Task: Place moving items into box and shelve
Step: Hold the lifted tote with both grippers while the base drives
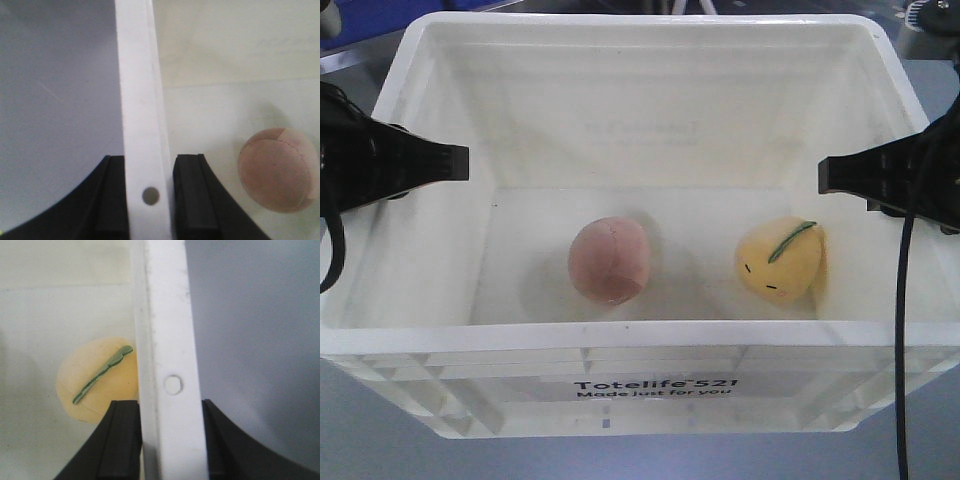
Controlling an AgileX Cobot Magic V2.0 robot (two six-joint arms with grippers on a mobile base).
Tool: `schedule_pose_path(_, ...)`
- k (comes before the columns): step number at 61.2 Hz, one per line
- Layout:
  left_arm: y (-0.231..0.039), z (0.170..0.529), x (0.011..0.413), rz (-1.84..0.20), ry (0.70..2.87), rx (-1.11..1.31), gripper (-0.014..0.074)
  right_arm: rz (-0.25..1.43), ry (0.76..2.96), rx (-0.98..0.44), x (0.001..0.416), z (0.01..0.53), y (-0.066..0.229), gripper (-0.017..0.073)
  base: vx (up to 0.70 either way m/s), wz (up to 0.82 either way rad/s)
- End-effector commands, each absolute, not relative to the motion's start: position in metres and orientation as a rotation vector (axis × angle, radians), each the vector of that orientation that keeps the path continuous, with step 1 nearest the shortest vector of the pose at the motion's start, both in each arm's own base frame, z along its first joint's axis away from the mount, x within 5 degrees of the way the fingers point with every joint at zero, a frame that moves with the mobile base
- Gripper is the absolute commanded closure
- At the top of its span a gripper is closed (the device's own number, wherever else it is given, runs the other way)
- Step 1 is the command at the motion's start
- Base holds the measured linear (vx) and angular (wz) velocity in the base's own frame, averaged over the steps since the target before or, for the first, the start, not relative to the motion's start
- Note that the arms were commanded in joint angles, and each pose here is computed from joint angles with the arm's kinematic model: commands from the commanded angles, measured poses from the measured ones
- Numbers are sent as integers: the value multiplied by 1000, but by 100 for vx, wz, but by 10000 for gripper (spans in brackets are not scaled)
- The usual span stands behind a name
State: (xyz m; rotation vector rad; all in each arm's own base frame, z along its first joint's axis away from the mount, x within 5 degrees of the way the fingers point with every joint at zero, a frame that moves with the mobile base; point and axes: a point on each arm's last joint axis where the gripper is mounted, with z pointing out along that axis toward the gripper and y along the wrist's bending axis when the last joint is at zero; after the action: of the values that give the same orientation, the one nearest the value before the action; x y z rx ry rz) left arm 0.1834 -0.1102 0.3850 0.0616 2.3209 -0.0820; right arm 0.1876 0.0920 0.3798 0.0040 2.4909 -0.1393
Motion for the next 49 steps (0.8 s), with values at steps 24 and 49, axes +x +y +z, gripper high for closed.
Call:
schedule_pose_path(24,-110,414,181,-175,2138,103,443,-118,2335,1,190,403,87,407,-5,54)
schedule_pose_path(49,-110,414,181,-175,2138,103,443,-118,2335,1,190,403,87,407,-3,45)
